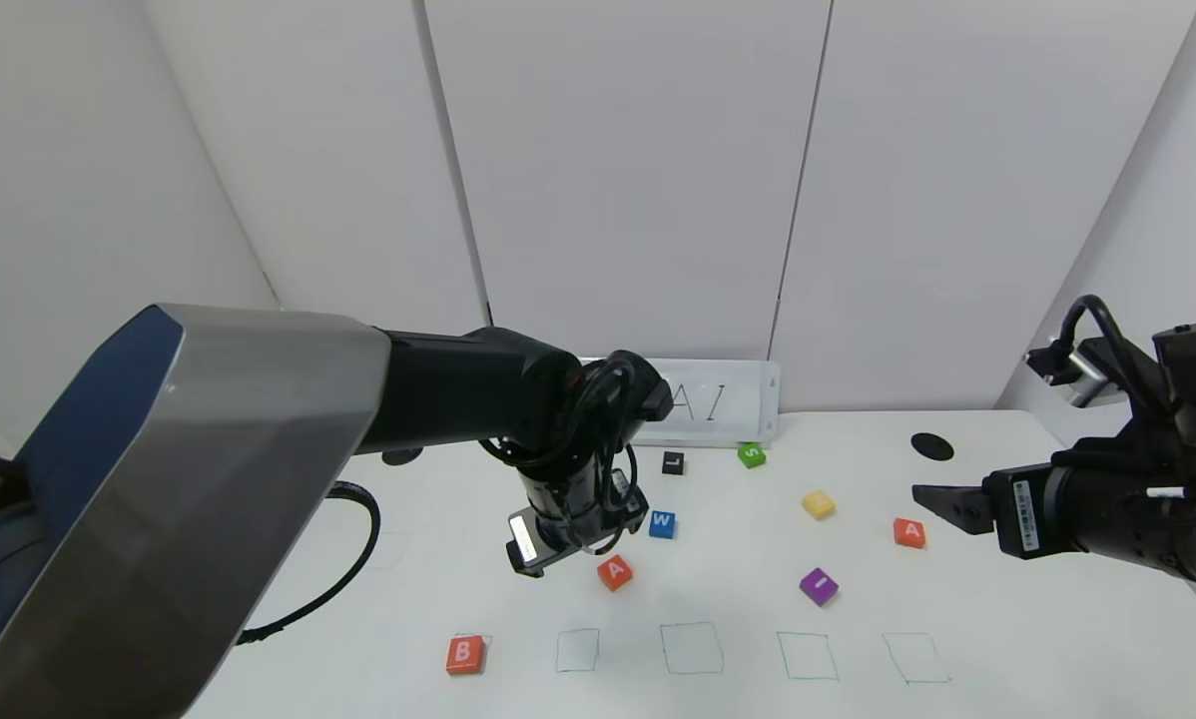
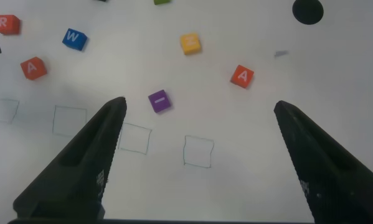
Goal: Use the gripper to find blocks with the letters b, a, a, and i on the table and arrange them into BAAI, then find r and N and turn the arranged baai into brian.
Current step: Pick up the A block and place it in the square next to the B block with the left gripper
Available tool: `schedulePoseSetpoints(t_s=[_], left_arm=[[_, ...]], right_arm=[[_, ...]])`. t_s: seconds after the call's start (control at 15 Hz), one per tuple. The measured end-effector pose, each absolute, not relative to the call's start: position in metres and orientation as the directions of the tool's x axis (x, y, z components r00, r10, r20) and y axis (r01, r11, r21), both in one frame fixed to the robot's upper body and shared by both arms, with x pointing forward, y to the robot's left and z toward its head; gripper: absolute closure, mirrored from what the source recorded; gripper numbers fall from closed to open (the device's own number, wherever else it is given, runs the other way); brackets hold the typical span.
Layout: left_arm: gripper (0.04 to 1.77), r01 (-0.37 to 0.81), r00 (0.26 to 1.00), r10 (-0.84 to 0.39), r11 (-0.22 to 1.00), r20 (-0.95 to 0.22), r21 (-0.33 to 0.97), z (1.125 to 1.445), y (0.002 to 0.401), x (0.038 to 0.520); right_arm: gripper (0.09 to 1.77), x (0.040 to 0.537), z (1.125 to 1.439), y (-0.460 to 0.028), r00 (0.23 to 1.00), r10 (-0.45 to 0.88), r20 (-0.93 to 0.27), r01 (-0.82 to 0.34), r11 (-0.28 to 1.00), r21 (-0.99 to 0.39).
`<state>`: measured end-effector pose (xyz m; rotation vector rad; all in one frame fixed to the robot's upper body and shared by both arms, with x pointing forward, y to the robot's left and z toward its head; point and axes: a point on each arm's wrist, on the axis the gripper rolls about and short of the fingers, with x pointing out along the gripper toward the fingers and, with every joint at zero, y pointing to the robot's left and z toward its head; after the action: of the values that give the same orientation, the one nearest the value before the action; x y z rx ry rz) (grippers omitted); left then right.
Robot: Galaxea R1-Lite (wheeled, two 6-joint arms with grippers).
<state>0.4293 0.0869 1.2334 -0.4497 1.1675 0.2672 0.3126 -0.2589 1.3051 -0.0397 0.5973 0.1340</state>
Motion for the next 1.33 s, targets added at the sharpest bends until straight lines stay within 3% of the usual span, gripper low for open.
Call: schedulePoseSetpoints(t_s=[1.33], left_arm=[[0.09, -0.547, 0.34, 0.064, 0.825, -0.938, -0.142, 1.17, 0.061, 0.45]], right_arm=[[0.15, 0.308, 1.308, -0.259, 0.825, 0.122, -0.552, -0.143, 0.99, 0.004]])
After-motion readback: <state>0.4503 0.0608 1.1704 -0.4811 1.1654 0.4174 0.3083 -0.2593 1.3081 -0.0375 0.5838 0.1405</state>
